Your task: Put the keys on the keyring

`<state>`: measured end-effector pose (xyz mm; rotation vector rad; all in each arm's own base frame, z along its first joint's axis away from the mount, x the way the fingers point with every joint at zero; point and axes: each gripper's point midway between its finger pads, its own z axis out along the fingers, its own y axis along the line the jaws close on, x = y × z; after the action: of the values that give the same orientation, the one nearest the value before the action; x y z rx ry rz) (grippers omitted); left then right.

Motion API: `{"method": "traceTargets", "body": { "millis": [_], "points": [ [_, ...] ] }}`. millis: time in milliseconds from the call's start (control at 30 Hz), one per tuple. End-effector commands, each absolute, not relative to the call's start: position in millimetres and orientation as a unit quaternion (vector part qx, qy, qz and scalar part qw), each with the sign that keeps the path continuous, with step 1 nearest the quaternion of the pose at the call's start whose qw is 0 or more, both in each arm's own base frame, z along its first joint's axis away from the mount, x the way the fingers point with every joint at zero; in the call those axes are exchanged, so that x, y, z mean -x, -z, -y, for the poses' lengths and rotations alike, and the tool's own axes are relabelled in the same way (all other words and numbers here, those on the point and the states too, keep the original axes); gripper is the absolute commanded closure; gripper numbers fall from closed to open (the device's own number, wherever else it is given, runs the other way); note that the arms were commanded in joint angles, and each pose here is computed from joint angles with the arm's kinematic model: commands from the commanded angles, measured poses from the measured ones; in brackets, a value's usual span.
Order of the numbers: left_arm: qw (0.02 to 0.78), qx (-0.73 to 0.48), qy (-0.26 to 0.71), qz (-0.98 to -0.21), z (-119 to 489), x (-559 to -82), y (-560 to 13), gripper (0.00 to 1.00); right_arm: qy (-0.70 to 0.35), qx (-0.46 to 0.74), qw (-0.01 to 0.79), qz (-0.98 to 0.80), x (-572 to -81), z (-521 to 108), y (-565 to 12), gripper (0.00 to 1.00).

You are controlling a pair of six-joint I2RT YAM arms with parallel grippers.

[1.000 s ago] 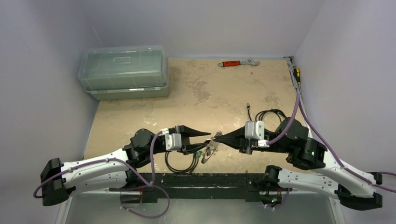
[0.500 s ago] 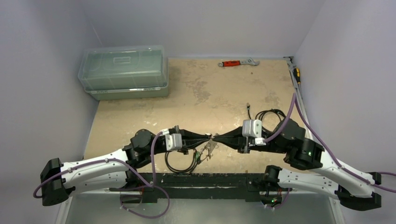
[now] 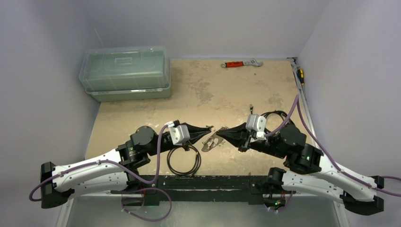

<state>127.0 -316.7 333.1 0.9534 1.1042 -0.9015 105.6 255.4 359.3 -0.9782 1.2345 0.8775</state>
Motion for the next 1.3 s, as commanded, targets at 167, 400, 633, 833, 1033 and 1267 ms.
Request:
{"method": "traceTargets", "body": {
  "millis": [167, 400, 633, 833, 1033, 1267],
  "points": [
    [0.684, -0.397, 0.355, -0.498, 307, -144, -360, 1.00, -0.393, 0.386, 0.646, -0.529, -113, -256, -377, 0.91],
    [0.676, -0.396, 0.316, -0.535, 313, -162, -352, 1.00, -0.368, 0.343, 0.657, -0.561, -128, -245, -373, 0.31],
    [0.676, -0.387, 0.284, -0.559, 313, -176, -342, 1.00, -0.351, 0.290, 0.683, -0.571, -140, -224, -380, 0.27],
    [0.663, -0.363, 0.251, -0.604, 319, -195, -329, 1.00, -0.323, 0.255, 0.694, -0.590, -152, -212, -380, 0.27],
    [0.641, -0.335, 0.220, -0.654, 333, -223, -303, 1.00, -0.328, 0.208, 0.698, -0.601, -159, -205, -382, 0.26],
    [0.610, -0.285, 0.214, -0.708, 334, -284, -266, 1.00, -0.289, 0.125, 0.707, -0.633, -178, -179, -374, 0.21]
  ]
}}
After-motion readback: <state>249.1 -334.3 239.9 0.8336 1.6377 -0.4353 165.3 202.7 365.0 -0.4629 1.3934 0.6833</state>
